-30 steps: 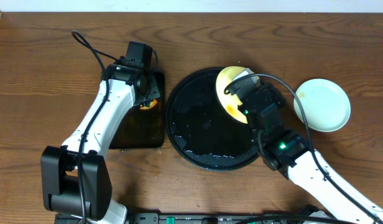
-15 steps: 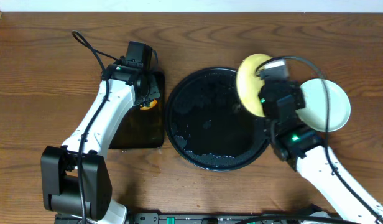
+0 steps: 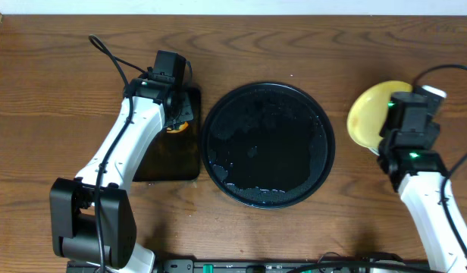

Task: Clean dirty plates on tray and stack at the side
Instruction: 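Lift the yellow plate with the right gripper and stack it on the green plates, then lower the sponge into the black rectangular tray and release it with the left gripper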

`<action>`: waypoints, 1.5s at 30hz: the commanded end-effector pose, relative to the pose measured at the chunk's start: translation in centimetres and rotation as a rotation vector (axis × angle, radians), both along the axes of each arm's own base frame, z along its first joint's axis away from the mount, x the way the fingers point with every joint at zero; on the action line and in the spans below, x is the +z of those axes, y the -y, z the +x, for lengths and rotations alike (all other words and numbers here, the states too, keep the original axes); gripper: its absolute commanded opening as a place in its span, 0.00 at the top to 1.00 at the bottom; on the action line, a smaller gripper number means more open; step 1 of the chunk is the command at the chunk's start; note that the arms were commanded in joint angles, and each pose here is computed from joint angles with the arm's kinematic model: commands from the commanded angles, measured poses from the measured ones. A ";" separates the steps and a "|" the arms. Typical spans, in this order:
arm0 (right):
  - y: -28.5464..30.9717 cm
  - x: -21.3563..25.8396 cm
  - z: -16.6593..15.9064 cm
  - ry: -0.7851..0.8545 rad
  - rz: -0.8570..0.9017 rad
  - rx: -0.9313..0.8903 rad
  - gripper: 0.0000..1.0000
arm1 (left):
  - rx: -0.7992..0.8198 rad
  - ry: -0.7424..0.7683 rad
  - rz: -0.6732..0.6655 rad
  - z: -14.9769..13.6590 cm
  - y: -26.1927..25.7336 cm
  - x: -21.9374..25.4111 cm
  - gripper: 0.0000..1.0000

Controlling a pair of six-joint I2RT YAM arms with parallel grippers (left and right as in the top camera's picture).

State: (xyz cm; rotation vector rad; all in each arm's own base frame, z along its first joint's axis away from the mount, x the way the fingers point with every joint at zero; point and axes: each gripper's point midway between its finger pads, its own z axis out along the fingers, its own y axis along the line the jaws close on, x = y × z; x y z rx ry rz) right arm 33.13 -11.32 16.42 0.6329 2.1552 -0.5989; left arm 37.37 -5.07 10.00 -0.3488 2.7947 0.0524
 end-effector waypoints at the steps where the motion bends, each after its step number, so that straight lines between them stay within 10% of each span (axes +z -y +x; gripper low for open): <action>1: 1.8 -0.4 -0.4 0.086 0.147 -0.109 0.99 | -0.007 0.021 0.039 0.1 -0.8 0.8 0.92; 12: 6.1 -5.4 -1.1 0.009 0.239 -0.240 0.98 | -0.008 0.018 0.040 0.0 -0.8 0.7 0.92; 15: 5.1 -6.6 0.1 0.006 0.301 -0.187 0.74 | -0.008 0.018 0.040 0.0 -0.8 0.6 0.92; 23: -0.4 -8.3 1.2 -0.040 0.552 0.037 0.60 | -0.032 0.007 0.040 -0.1 -0.8 0.2 0.92; 36: -2.2 -9.3 0.1 -0.128 0.577 0.084 0.60 | -0.110 -0.027 -0.480 -0.1 0.7 -4.8 0.92; 45: -2.2 -9.3 0.0 -0.132 0.578 0.083 0.61 | -0.004 -0.170 -0.543 -2.0 -1.9 -10.0 0.92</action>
